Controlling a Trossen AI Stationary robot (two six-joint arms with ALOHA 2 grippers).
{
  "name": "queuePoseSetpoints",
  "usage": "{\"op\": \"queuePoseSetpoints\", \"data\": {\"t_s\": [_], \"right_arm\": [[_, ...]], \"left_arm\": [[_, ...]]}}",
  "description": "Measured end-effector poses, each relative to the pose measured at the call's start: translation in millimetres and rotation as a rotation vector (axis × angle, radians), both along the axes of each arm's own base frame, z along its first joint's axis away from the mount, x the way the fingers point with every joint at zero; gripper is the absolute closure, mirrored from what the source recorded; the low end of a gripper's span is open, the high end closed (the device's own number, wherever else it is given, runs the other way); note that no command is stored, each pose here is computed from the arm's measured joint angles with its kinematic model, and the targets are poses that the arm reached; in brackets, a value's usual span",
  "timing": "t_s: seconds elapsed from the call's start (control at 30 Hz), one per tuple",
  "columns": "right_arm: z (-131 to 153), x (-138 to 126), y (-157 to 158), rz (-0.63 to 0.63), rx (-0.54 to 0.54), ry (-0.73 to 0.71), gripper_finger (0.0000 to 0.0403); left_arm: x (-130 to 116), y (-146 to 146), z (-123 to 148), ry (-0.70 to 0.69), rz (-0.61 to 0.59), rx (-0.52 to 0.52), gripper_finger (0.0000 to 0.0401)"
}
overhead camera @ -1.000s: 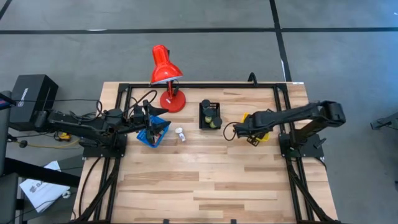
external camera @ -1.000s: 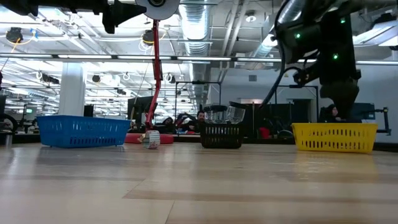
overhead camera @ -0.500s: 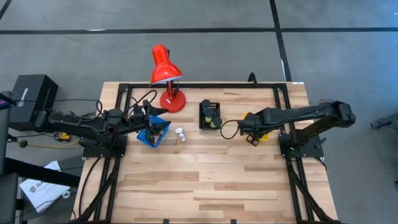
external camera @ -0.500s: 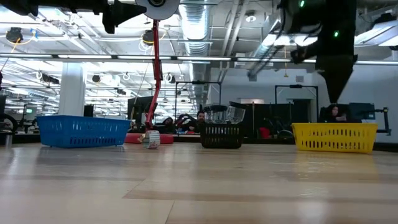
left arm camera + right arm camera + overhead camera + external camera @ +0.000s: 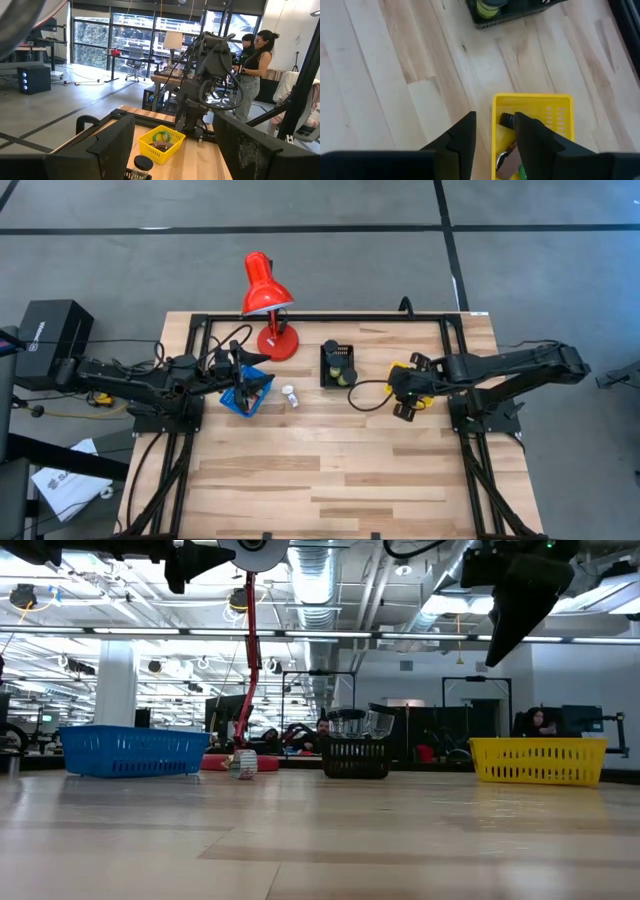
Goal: Pick & Place Office items
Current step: Put the white watch into the yellow basket
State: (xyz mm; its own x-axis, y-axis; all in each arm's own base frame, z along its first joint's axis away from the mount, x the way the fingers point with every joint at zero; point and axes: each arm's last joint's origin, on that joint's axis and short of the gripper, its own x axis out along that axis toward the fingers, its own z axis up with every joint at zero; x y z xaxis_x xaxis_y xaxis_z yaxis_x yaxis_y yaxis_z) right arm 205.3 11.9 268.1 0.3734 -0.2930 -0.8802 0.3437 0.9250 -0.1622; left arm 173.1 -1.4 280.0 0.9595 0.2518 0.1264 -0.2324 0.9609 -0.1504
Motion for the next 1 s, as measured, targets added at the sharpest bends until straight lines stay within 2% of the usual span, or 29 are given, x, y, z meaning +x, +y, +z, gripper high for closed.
{"op": "queuePoseSetpoints", "data": {"t_s": [0.17,0.33,0.43,0.6,0.67,0.77,0.87,0.93,1.0], "right_arm": [[0,0,0,0.011,0.017,0.004,0.0280],[1,-3,4,0.151,0.102,0.017,0.0280],[2,-10,2,0.198,0.098,-0.065,0.0280],[-11,-32,-3,0.191,0.109,-0.210,0.0280],[-18,-36,-4,0.189,0.106,-0.310,0.0280],[-28,-37,-6,0.191,0.095,-0.494,0.0280],[-35,-35,-6,0.261,0.031,-0.629,0.0280],[-38,-33,-6,0.309,-0.015,-0.663,0.0280],[-40,-33,-6,0.327,-0.035,-0.666,0.0280]], "left_arm": [[0,0,0,0.000,0.000,0.000,0.0137],[3,0,-2,0.015,0.000,0.001,0.0137],[7,-1,-6,0.041,-0.001,0.003,0.0137],[25,-2,-24,0.145,0.000,0.008,0.0137],[33,-2,-35,0.208,0.000,0.003,0.0137],[45,-4,-52,0.276,-0.004,-0.064,0.0137],[57,-5,-65,0.343,-0.003,-0.086,0.0137],[67,-9,-70,0.401,-0.011,-0.061,0.0142],[81,-12,-63,0.461,-0.038,-0.017,0.0151]]}}
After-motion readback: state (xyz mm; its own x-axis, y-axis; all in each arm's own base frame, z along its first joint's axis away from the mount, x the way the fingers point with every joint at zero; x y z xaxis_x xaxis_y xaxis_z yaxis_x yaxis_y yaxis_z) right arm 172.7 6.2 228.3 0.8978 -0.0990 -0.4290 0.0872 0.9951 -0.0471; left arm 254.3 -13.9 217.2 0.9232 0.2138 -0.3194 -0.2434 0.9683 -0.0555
